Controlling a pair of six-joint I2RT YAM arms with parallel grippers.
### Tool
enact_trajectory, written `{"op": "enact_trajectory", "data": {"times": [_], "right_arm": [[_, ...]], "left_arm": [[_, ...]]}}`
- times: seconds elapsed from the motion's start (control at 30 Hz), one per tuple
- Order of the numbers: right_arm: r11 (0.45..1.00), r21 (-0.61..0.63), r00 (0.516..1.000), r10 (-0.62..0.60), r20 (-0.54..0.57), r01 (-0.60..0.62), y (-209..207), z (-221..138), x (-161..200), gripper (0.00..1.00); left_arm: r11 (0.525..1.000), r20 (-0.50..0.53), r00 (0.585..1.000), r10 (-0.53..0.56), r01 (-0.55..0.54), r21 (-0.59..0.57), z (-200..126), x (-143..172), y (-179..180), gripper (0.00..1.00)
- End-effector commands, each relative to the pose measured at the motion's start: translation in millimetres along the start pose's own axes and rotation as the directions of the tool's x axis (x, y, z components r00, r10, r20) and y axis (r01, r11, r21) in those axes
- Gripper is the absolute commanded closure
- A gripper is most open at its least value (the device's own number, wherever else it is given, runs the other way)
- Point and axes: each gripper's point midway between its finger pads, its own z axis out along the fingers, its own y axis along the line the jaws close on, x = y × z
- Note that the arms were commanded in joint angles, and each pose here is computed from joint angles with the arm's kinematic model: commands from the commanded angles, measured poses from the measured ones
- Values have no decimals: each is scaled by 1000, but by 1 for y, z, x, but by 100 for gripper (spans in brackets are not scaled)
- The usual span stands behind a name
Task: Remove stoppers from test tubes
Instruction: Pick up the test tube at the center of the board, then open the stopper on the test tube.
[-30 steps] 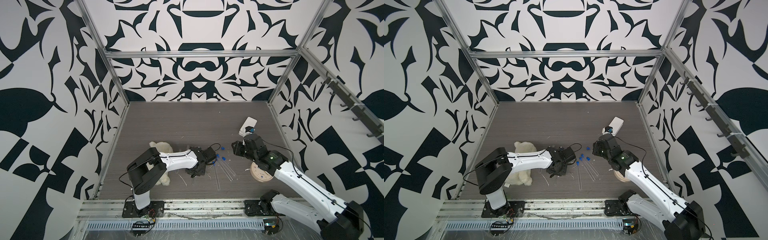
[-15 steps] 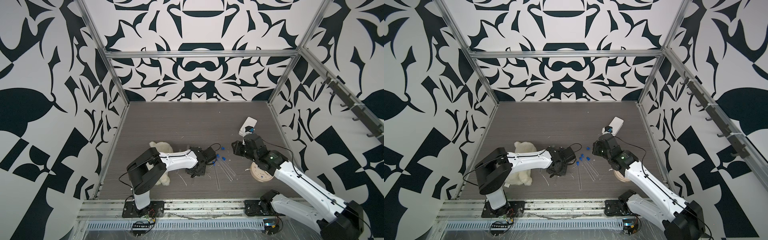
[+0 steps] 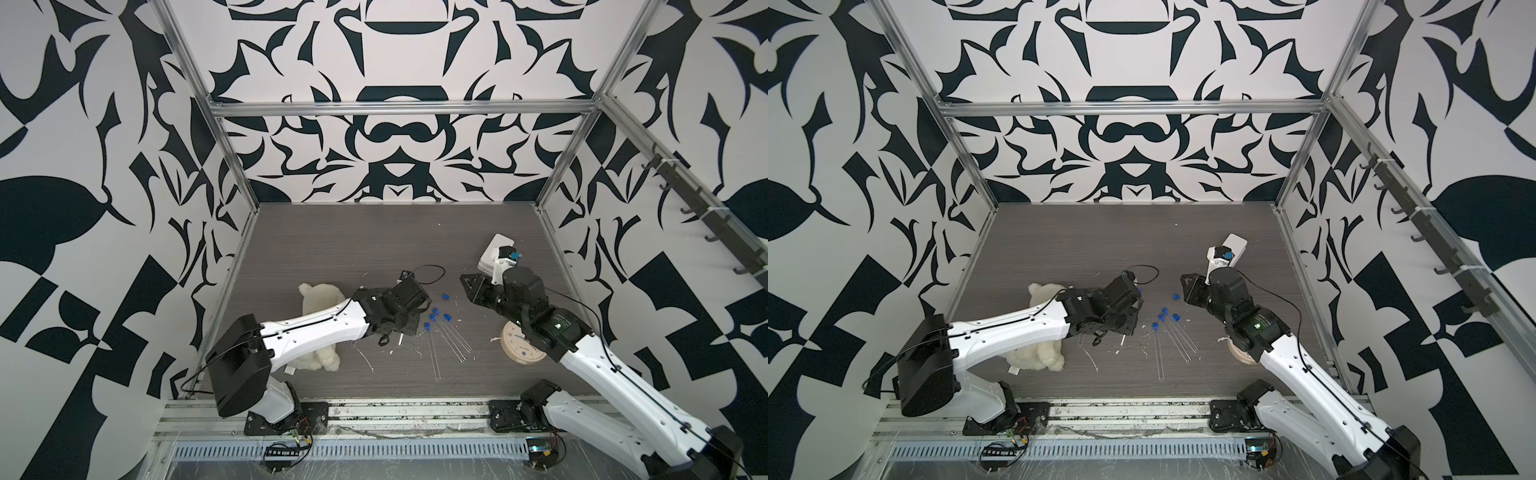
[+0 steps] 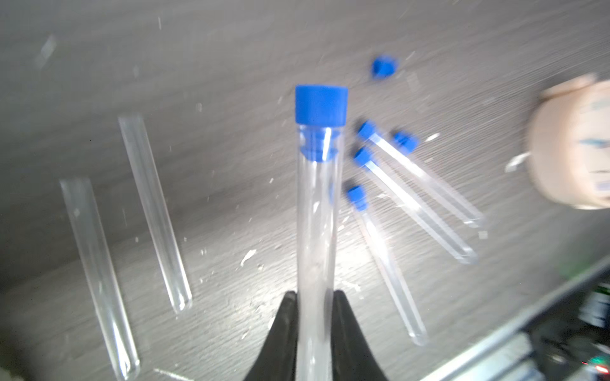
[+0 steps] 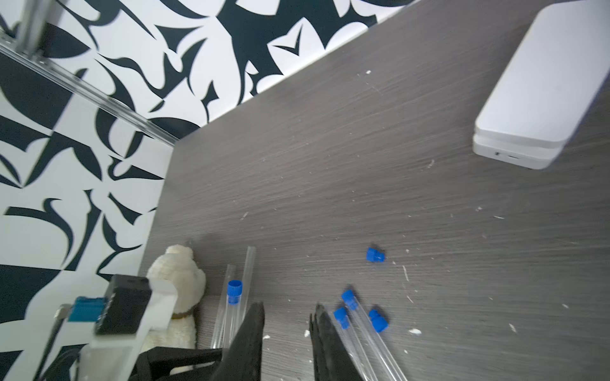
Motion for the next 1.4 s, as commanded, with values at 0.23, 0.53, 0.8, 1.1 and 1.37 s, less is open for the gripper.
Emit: {"op": "enact_trajectory", "data": {"times": [0.23, 0.53, 0.8, 1.1, 1.37], "right_arm": [[965, -261, 1000, 20, -21, -25, 56, 34, -8, 79], [933, -358, 995, -3, -97, -32, 75, 60, 2, 74], [916, -400, 990, -13, -143, -46, 89, 78, 15, 70], [904, -424, 986, -23, -168, -51, 102, 85, 28, 70], [899, -436, 989, -25, -145, -42, 109, 78, 25, 70]], "left_arm": [[983, 124, 989, 87, -105, 153, -28, -5, -20, 79], [976, 129, 985, 112, -134, 171, -33, 4, -19, 79], [977, 121, 986, 114, -134, 166, -31, 7, -18, 79], [977, 120, 986, 115, -134, 163, -31, 8, -16, 79], [977, 117, 986, 115, -134, 164, -31, 8, -16, 79]]}}
